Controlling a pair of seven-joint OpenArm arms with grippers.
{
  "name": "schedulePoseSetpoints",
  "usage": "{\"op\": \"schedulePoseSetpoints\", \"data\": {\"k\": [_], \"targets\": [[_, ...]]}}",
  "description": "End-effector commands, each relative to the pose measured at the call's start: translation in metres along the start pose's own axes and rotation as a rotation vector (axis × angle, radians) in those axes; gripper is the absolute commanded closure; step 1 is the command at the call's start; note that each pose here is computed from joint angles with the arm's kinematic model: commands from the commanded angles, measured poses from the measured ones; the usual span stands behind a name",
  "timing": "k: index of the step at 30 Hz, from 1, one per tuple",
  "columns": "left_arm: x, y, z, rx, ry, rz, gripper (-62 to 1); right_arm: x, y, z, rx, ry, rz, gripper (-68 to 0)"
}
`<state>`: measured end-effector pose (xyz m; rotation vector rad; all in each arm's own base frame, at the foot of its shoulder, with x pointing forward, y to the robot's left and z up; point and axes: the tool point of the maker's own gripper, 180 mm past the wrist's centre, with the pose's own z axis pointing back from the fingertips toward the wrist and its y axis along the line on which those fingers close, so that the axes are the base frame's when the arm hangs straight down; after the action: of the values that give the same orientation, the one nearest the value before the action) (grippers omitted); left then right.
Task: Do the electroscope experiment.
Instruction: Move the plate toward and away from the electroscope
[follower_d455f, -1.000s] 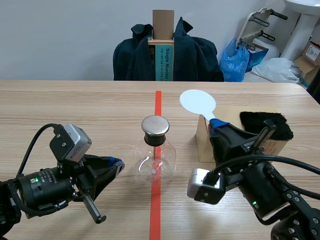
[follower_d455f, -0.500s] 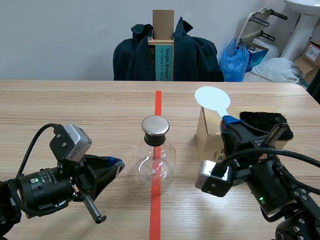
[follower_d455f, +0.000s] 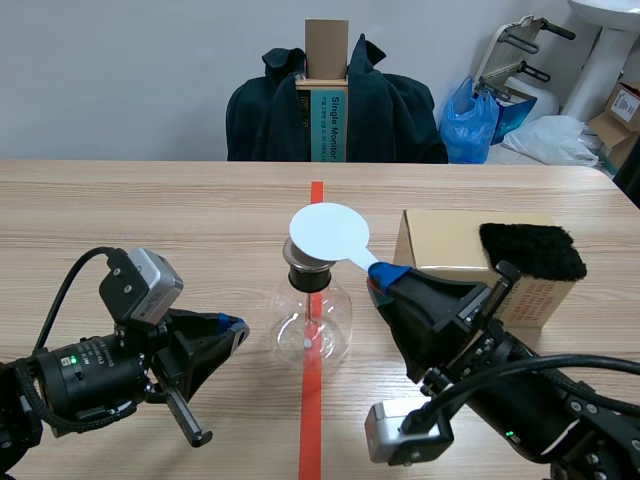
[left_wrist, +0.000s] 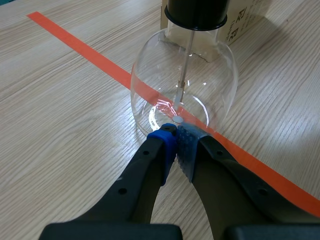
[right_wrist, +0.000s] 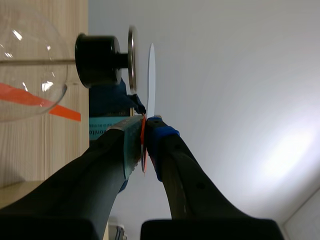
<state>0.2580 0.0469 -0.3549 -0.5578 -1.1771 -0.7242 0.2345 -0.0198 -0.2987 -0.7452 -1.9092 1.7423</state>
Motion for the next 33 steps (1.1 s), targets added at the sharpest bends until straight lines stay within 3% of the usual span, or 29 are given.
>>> {"op": "schedulePoseSetpoints", "data": {"k": [1,8,26,29,33], "targets": [[0.013,0.0,-0.002,-0.007,-0.039,-0.004,-1.9,-0.001,-0.009,-0.003,-0.029,-0.015,0.022,-0.8],[0.013,0.0,-0.002,-0.007,-0.039,-0.004,-1.9,0.01,-0.009,-0.003,-0.029,-0.074,0.023,-0.8],[0.013,0.0,-0.002,-0.007,-0.04,-0.003,-1.9,0.009,-0.009,-0.003,-0.029,-0.072,0.023,-0.8],[0.013,0.0,-0.002,-0.007,-0.04,-0.004,-1.9,0.004,-0.009,-0.003,-0.029,-0.042,0.023,-0.8],[0.013,0.0,-0.002,-0.007,-0.04,-0.004,-1.9,-0.015,-0.009,-0.003,-0.03,0.061,0.021,-0.8]]}}
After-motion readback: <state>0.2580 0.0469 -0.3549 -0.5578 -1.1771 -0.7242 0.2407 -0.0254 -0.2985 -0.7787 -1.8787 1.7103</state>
